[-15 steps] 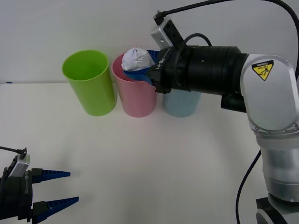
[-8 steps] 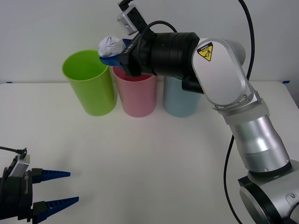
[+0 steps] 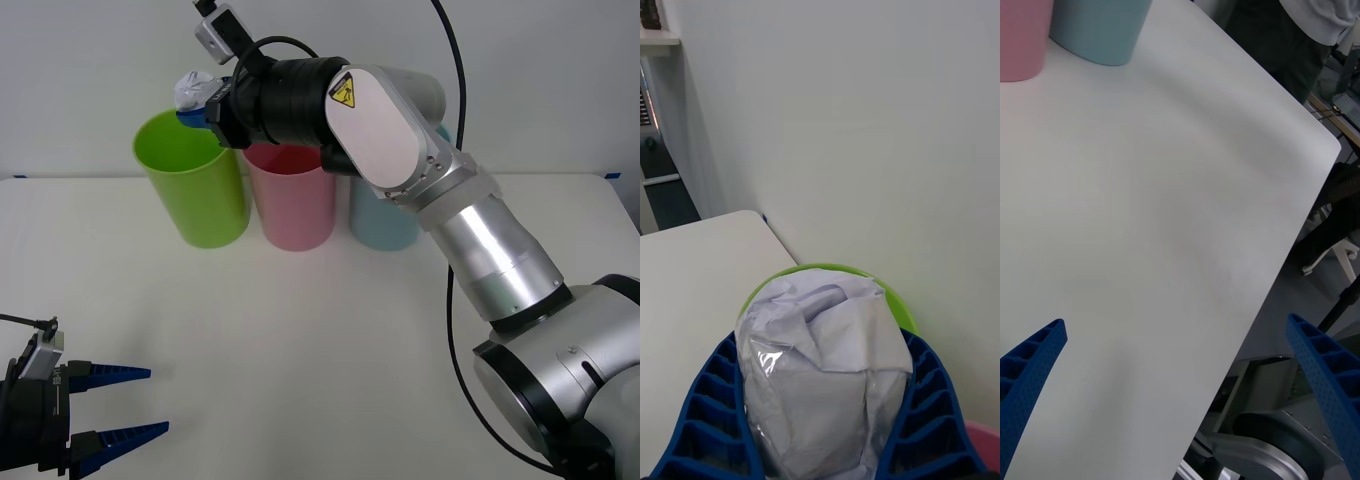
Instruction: Put cans in the blue bin and PET bottles in the pink bin and trash in the green bin.
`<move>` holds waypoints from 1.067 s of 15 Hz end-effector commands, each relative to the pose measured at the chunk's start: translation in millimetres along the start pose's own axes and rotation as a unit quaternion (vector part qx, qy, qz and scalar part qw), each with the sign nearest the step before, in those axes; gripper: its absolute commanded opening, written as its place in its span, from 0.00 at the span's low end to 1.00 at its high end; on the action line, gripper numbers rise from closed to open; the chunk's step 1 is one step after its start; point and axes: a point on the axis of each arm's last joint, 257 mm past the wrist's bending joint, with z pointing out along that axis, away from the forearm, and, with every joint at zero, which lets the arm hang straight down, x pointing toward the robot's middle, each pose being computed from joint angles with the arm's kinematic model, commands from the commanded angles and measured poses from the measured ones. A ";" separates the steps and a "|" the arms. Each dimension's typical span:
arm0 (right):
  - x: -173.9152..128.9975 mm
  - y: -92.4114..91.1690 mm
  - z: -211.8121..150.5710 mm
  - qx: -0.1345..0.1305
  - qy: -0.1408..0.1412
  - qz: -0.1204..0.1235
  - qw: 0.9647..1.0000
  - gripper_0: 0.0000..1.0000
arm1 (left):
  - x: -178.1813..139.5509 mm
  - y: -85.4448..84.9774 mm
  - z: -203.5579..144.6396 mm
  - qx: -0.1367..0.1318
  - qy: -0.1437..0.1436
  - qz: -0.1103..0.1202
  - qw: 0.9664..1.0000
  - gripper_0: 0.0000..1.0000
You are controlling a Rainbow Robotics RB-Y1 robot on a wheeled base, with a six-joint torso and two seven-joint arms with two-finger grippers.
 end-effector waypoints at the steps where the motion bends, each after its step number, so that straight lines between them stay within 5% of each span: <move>1: -0.9 0.7 21.2 0.002 0.011 0.008 1.000 0.00 | 0.0 0.0 0.0 0.000 0.000 0.000 1.000 1.00; 4: -1.6 -0.3 45.8 0.014 0.021 0.016 1.000 0.00 | 0.0 0.0 0.0 0.000 0.000 0.000 1.000 1.00; 10: 11.5 -48.6 56.4 0.072 0.057 0.021 0.996 0.00 | 0.0 0.0 0.0 0.000 0.000 0.000 1.000 1.00; 16: 23.8 -22.6 68.0 0.058 0.072 0.022 0.996 0.00 | 0.0 0.0 0.0 0.000 0.000 0.000 1.000 1.00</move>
